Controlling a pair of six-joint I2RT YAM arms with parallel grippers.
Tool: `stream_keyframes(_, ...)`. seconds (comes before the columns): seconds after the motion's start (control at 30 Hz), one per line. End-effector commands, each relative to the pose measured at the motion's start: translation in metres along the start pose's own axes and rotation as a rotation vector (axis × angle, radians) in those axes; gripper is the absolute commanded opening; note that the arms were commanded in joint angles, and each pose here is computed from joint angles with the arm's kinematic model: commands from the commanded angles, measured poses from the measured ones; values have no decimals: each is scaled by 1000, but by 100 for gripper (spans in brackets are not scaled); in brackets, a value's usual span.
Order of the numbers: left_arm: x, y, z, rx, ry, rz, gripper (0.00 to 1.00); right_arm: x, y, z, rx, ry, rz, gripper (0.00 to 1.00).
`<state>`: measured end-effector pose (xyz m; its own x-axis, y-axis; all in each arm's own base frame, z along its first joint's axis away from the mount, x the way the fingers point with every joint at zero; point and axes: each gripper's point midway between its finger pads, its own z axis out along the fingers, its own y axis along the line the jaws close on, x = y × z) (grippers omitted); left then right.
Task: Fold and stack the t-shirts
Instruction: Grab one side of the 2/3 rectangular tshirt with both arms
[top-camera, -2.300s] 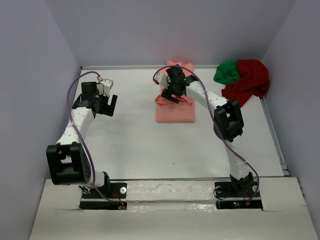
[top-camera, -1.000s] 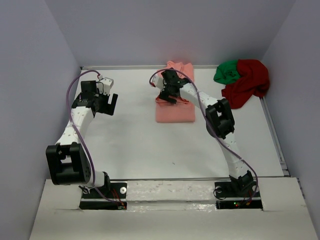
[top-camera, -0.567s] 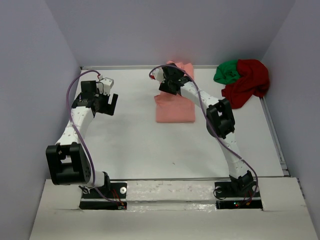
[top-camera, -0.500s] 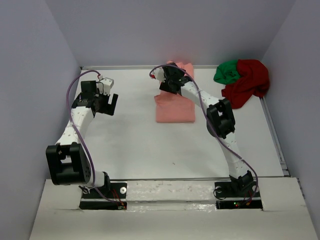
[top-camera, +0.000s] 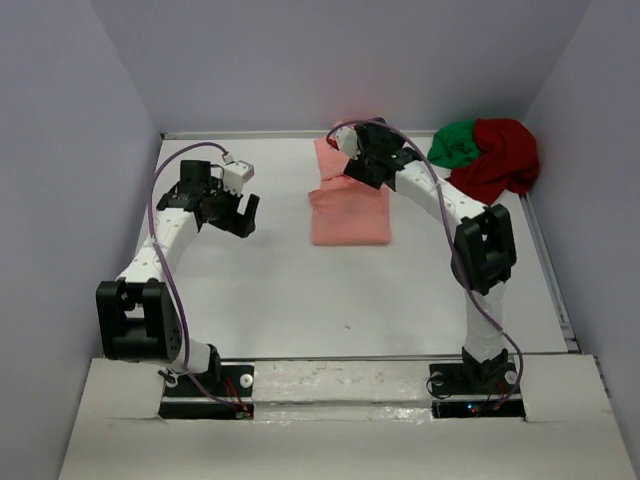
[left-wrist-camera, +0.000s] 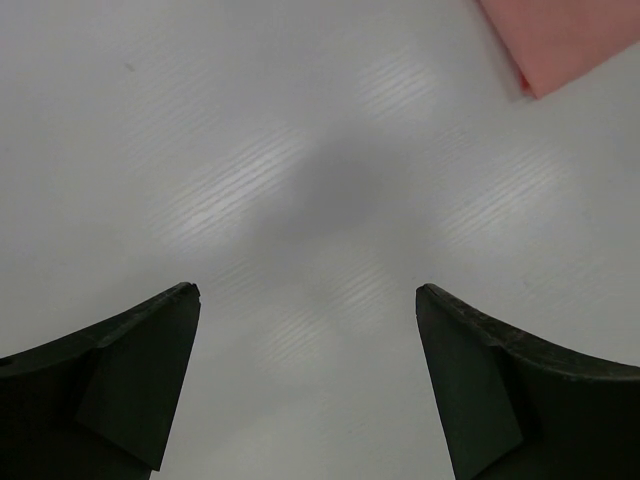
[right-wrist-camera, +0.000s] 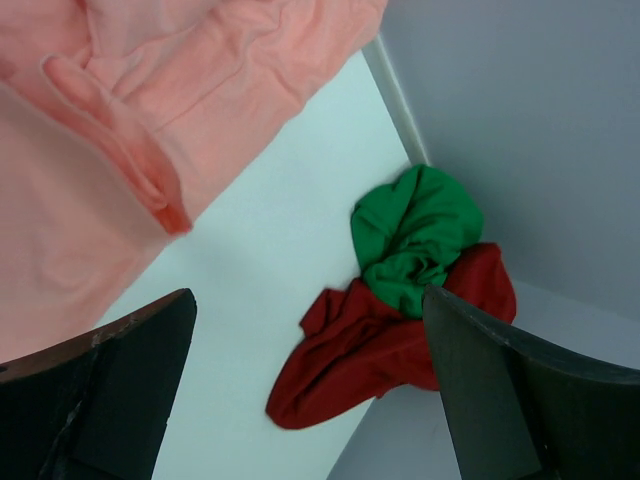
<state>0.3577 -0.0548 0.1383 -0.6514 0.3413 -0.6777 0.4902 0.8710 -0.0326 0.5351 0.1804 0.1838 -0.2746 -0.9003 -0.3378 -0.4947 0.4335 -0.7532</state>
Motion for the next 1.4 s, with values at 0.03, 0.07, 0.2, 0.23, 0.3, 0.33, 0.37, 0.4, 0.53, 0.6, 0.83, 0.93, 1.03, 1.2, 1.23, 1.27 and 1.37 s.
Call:
stream_keyframes(0.03, -6, -60, 12, 194, 29, 97, 99, 28, 2, -66, -122, 17, 181, 100)
stream_keyframes(0.07, -8, -72, 17, 222, 38, 120, 99, 44, 26, -72, -194, 55, 198, 100)
stream_keyframes(0.2, -6, -100, 32, 329, 80, 148, 97, 73, 68, -107, -339, 91, 284, 100)
stream_keyframes(0.23, 0, -112, 41, 362, 113, 160, 96, 79, 78, -112, -373, 105, 302, 99)
stream_keyframes(0.3, 1, -122, 48, 384, 139, 183, 94, 93, 102, -128, -472, 137, 352, 97)
stream_keyframes(0.33, 6, -130, 54, 397, 164, 196, 94, 91, 117, -136, -544, 127, 381, 94)
stream_keyframes(0.37, 8, -134, 58, 405, 173, 204, 94, 95, 124, -146, -583, 129, 388, 93)
stream_keyframes(0.4, 7, -137, 60, 409, 174, 211, 93, 95, 131, -150, -617, 123, 400, 92)
stream_keyframes(0.53, 3, -147, 71, 419, 171, 233, 88, 110, 164, -154, -725, 159, 420, 90)
stream_keyframes(0.6, -1, -149, 77, 430, 173, 232, 79, 115, 170, -149, -739, 179, 429, 89)
stream_keyframes(0.83, -1, -163, 101, 452, 219, 259, 66, 116, 171, -127, -719, 180, 431, 88)
stream_keyframes(0.93, -4, -164, 111, 447, 223, 265, 62, 109, 170, -116, -730, 175, 441, 87)
stream_keyframes(1.03, -10, -165, 118, 443, 211, 270, 60, 103, 165, -106, -723, 160, 450, 86)
stream_keyframes(1.2, -17, -166, 126, 420, 202, 283, 60, 98, 166, -91, -740, 163, 451, 85)
stream_keyframes(1.23, -20, -166, 127, 414, 192, 288, 60, 94, 165, -91, -744, 151, 452, 85)
stream_keyframes(1.27, -20, -167, 128, 411, 191, 293, 59, 94, 166, -90, -746, 155, 452, 85)
stream_keyframes(1.37, -18, -169, 129, 417, 196, 297, 58, 94, 162, -85, -739, 151, 454, 84)
